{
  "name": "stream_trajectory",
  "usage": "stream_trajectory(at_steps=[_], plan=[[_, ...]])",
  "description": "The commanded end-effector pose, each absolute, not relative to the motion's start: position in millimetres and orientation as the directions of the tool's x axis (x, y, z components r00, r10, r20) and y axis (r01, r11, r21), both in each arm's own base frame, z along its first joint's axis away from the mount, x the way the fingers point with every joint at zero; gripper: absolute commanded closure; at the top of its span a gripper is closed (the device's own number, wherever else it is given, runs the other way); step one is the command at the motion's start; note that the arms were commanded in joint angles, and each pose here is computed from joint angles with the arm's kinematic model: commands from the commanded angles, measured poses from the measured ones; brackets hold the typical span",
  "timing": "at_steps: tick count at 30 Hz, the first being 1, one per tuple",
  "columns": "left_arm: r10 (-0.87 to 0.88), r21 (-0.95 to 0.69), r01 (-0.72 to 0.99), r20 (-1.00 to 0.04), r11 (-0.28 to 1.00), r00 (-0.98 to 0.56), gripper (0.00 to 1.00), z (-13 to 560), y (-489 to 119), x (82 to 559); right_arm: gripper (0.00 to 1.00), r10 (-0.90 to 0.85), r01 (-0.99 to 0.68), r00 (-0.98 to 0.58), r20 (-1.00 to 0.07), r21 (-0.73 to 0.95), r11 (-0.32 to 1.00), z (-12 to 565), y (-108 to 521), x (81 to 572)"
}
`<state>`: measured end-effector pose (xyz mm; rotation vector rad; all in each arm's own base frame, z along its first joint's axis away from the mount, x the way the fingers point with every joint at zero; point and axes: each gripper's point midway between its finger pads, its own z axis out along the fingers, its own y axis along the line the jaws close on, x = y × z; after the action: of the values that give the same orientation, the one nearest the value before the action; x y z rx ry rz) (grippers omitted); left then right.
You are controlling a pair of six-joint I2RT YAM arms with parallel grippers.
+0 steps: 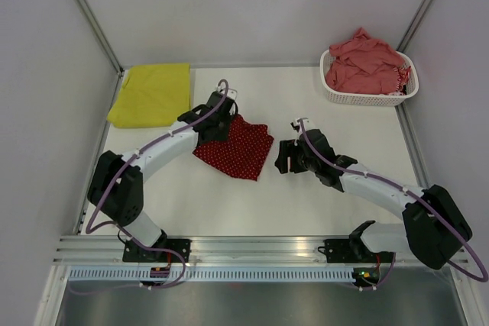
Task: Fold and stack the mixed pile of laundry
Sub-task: Pick up the skirt from the center of the board.
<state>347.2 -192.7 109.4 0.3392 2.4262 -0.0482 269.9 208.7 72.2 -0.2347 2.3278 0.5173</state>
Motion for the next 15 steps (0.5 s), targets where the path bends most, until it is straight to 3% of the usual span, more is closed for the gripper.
stream_trajectory(at_steps=[1,5,15], plan=[[0.360,0.258,0.252,-0.681,0.933,-0.637,0.98,148.7,-170.2,383.1,0.24,-0.018,-0.365,-0.657,-0.754,0.297,0.882,104.5,216.3,279.9],[0.419,0.366,0.217,-0.678,0.905,-0.604,0.98,170.2,-149.9,407.2,0.22,-0.032,-0.329,-0.651,-0.758,0.244,0.912,100.5,200.9,278.8],[0.354,0.368,0.098,-0.733,0.924,-0.581,0.98,213.3,-90.5,476.0,0.22,-0.039,-0.274,-0.641,-0.766,0.182,0.944,97.6,175.5,285.0]])
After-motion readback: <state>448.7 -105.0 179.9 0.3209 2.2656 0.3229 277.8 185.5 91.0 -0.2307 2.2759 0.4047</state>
